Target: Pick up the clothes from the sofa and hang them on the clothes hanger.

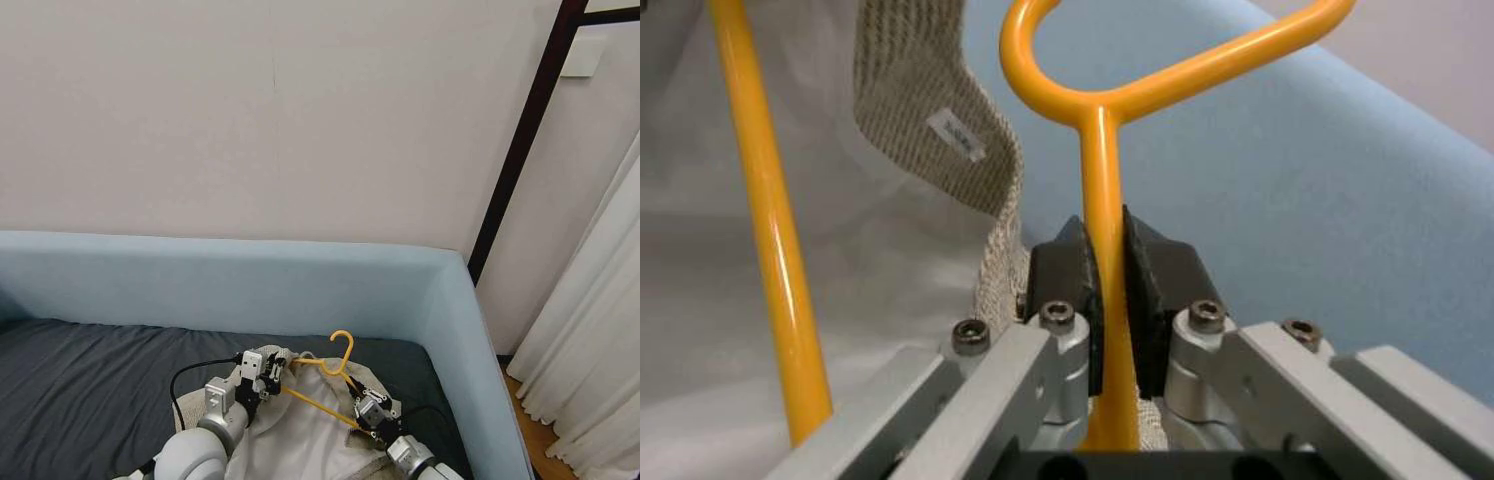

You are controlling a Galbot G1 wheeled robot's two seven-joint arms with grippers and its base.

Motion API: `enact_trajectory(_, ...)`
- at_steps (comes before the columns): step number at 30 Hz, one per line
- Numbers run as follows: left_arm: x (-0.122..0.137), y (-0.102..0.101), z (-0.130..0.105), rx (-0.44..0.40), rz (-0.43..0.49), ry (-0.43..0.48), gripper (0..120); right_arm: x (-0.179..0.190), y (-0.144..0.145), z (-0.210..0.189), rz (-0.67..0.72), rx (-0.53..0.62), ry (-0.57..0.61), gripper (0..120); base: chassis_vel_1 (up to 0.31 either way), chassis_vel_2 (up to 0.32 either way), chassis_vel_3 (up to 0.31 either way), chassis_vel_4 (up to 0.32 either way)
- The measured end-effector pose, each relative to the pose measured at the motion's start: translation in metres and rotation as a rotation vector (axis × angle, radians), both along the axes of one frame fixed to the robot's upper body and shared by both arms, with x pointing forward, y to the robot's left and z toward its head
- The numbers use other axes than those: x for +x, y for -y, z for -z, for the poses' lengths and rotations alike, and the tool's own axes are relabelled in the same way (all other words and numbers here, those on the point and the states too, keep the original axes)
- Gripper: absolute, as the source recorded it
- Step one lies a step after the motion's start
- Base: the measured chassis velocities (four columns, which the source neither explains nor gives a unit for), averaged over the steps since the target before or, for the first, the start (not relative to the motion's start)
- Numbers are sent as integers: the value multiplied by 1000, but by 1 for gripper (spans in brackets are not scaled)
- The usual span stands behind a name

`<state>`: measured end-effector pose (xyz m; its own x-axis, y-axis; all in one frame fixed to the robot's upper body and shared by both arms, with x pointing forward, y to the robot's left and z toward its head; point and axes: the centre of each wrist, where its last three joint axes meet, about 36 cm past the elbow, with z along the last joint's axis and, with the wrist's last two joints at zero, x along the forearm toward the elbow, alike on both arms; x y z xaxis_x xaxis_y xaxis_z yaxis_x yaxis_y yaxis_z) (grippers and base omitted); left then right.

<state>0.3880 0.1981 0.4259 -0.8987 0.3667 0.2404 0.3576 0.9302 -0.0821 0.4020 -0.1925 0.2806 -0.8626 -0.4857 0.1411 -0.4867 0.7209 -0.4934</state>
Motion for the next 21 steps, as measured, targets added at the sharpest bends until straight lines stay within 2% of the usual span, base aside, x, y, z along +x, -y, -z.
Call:
enact_trajectory(8, -14, 26, 11, 1, 56, 4, 2, 6, -3, -8, 46, 35, -14, 5, 0, 0, 0, 0)
enact_trajectory(15, -42, 42, 34, 12, 108, -10, 2, 8, 0, -11, 65, 41, -12, 5, 0, 0, 0, 0)
enact_trajectory(21, -42, 63, 40, -9, 128, 2, 2, 5, 0, -11, 56, 32, -8, 5, 0, 0, 0, 0)
